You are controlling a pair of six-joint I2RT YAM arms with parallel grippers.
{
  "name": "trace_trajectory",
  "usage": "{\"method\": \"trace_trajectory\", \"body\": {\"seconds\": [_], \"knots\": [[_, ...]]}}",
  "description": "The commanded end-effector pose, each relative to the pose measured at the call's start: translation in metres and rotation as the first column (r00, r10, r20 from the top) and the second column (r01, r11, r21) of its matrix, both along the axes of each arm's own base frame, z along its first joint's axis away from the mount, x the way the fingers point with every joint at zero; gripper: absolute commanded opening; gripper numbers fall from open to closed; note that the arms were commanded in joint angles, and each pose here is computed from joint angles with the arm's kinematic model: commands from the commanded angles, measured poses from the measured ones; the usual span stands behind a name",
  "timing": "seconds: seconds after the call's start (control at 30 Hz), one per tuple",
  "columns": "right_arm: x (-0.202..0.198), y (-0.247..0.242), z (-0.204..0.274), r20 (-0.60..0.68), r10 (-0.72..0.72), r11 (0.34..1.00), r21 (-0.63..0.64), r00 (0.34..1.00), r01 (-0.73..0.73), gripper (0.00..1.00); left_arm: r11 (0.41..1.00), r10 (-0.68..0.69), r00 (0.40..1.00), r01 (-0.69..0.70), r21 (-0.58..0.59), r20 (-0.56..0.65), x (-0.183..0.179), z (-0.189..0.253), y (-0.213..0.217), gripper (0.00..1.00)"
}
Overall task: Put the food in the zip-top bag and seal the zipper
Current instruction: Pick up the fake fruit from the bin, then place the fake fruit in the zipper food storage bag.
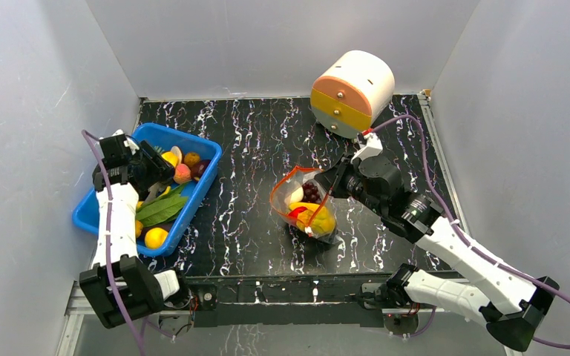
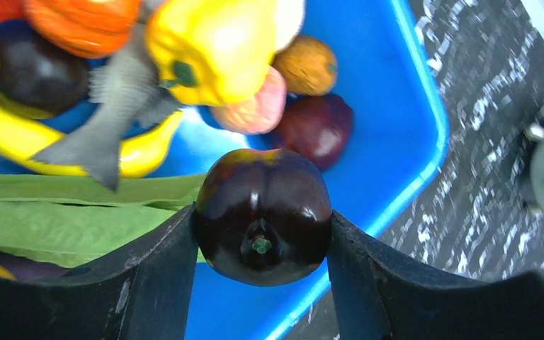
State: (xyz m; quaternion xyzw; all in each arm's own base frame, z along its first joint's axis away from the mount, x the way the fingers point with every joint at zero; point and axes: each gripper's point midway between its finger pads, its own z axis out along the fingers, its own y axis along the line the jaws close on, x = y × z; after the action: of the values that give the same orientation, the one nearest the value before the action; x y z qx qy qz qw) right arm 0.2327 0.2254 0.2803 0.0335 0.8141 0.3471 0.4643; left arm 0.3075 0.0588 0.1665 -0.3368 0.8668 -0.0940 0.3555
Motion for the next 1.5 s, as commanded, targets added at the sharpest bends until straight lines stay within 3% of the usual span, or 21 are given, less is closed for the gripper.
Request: {"method": "trace_trajectory", "body": {"seconds": [0.0, 0.23, 0.37, 0.83, 1.07, 1.47], "knots": [[0.013, 0.006, 0.047, 0.128, -0.026, 0.994, 0.109, 0.991, 0.011, 0.0, 0.973, -0.219, 0.968, 0.227, -0.054, 0.121, -0.003, 0.044, -0.05, 0.28], [0.012, 0.013, 0.047, 0.127, 0.001, 0.992, 0.124, 0.992, -0.017, 0.0, 0.895, -0.339, 0.886, 0.407, -0.182, 0.316, -0.008, 0.084, -0.102, 0.27], [0.012, 0.021, 0.056, 0.148, 0.027, 0.988, 0.145, 0.989, -0.048, 0.0, 0.821, -0.401, 0.816, 0.522, -0.232, 0.417, -0.012, 0.102, -0.133, 0.27], [0.024, 0.044, 0.064, 0.153, 0.063, 0.98, 0.178, 0.986, -0.09, 0.0, 0.592, -0.539, 0.582, 0.776, -0.218, 0.609, -0.042, 0.163, -0.202, 0.31], [0.028, 0.055, 0.067, 0.158, 0.09, 0.974, 0.191, 0.983, -0.12, 0.0, 0.494, -0.587, 0.5, 0.844, -0.207, 0.637, -0.058, 0.163, -0.231, 0.31], [0.03, 0.063, 0.067, 0.155, 0.114, 0.97, 0.197, 0.981, -0.144, 0.0, 0.321, -0.723, 0.374, 0.926, -0.197, 0.58, -0.079, 0.12, -0.294, 0.33]]}}
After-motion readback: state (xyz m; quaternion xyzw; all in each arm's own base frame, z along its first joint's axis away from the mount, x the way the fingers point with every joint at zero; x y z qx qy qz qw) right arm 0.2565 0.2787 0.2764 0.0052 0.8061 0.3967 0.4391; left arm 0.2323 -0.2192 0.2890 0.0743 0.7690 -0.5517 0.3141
